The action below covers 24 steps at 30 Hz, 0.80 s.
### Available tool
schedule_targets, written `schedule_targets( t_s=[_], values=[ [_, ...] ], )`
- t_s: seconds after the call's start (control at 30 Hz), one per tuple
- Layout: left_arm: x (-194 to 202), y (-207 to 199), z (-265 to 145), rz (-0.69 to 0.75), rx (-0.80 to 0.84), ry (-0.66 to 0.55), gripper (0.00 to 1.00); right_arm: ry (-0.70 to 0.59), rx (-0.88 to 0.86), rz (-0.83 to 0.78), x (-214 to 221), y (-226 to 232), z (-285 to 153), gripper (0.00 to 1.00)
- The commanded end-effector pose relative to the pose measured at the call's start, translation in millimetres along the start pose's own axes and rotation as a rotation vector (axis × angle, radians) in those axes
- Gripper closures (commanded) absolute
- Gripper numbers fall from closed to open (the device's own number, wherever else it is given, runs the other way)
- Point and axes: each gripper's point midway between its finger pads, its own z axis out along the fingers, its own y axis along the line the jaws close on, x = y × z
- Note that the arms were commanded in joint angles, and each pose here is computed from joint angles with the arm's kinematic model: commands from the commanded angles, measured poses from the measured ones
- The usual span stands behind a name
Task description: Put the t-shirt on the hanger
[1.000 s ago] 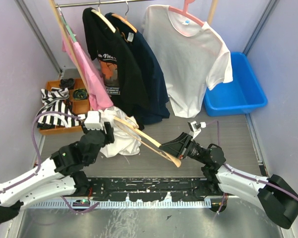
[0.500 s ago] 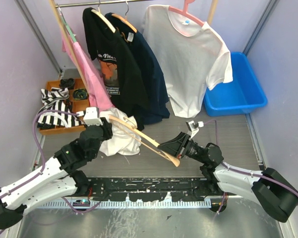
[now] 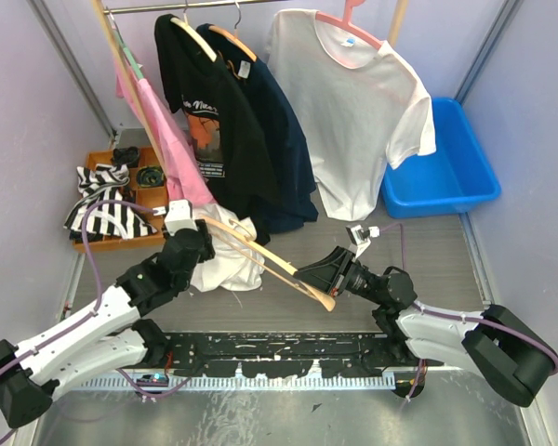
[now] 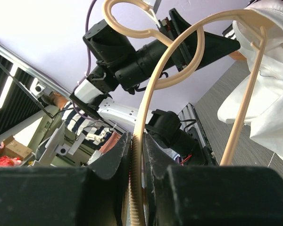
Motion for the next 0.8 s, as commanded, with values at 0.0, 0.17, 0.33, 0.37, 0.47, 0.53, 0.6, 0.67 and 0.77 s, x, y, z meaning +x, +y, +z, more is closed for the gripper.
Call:
schedule_targets(
  t_s=[0.0,0.17,0.33,0.37,0.47,0.53,0.6,0.67,0.77],
  values=[
    [1.3,-0.9,10.3,-0.047,-0.005,-0.005,0.46,-0.045,-0.136,-0.070,-15.9,35.6,7.8,0.99],
    [0.6,1.4,18.3,-0.049,-0.028,-0.003,0.51,-0.043,-0.140,-0.072,-16.2,37.5,8.4,0.99],
    [-1.6,1.1,21.9,-0.048,-0.035,0.000,0.68,-0.038,-0.141,-0.074,-16.6,38.2,10.1,0.99],
    [-2.8,0.4,21.7,-0.050,-0.032,0.000,0.71,-0.038,-0.142,-0.074,-16.9,38.5,10.3,0.99],
    [-7.1,-2.7,19.8,-0.049,-0.018,0.003,0.83,-0.036,-0.139,-0.072,-17.0,37.6,11.5,0.99],
    [-10.1,-4.0,17.3,-0.041,-0.011,0.011,0.88,-0.033,-0.140,-0.071,-16.6,37.4,12.4,0.99],
    [-12.9,-3.4,14.2,-0.036,-0.009,0.015,0.90,-0.034,-0.142,-0.071,-16.8,37.7,12.4,0.99],
    [-15.2,-1.7,10.9,-0.036,-0.008,0.011,0.91,-0.036,-0.142,-0.071,-17.1,37.5,12.5,0.99],
    [-14.4,5.9,8.4,-0.031,-0.033,0.012,0.90,-0.035,-0.141,-0.069,-16.6,36.9,12.5,0.99]
  ],
)
